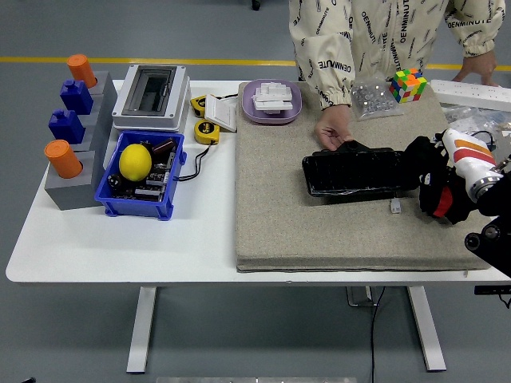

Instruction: Pick the rag up,wipe the panel,place it on the desk

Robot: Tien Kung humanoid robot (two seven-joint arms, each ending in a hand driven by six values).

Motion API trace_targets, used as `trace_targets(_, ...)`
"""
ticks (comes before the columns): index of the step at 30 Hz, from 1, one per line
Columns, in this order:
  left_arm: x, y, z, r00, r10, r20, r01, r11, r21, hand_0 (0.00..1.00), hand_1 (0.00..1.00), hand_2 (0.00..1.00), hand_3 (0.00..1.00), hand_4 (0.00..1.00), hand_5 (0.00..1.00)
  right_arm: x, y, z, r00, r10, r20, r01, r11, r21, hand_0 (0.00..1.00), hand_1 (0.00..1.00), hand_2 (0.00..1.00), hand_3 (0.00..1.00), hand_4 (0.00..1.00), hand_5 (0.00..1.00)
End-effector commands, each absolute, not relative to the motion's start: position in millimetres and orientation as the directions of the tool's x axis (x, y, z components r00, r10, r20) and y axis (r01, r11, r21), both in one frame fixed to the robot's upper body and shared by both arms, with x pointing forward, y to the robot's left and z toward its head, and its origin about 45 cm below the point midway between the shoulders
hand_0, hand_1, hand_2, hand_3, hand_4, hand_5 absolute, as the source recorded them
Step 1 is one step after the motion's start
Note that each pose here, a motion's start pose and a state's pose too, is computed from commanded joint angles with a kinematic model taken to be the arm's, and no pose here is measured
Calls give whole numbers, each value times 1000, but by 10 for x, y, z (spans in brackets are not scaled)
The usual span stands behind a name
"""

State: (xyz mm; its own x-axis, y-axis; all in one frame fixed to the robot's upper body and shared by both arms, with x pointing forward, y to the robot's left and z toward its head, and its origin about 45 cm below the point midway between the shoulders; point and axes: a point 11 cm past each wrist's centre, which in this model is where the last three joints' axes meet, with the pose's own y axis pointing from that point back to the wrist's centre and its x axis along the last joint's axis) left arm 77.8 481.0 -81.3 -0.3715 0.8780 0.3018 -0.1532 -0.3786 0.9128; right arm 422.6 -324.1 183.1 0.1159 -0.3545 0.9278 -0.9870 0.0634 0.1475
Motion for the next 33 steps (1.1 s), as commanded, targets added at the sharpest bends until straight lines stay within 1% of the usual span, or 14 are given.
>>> trace_targets(24, 794, 4843, -795, -368, 877, 308, -156, -384, 910, 608, 640, 655, 562, 627, 438, 4312, -2480, 1844, 148, -409, 901, -989, -73, 129, 231, 363, 412, 424, 941, 2)
trace_targets(33, 806, 4839, -794, -365, 879, 308, -157, -384, 910, 609, 640, 655, 562, 628, 441, 4296, -2029, 1826, 184, -432, 883, -980, -154, 128, 231, 362, 412, 424, 940, 2)
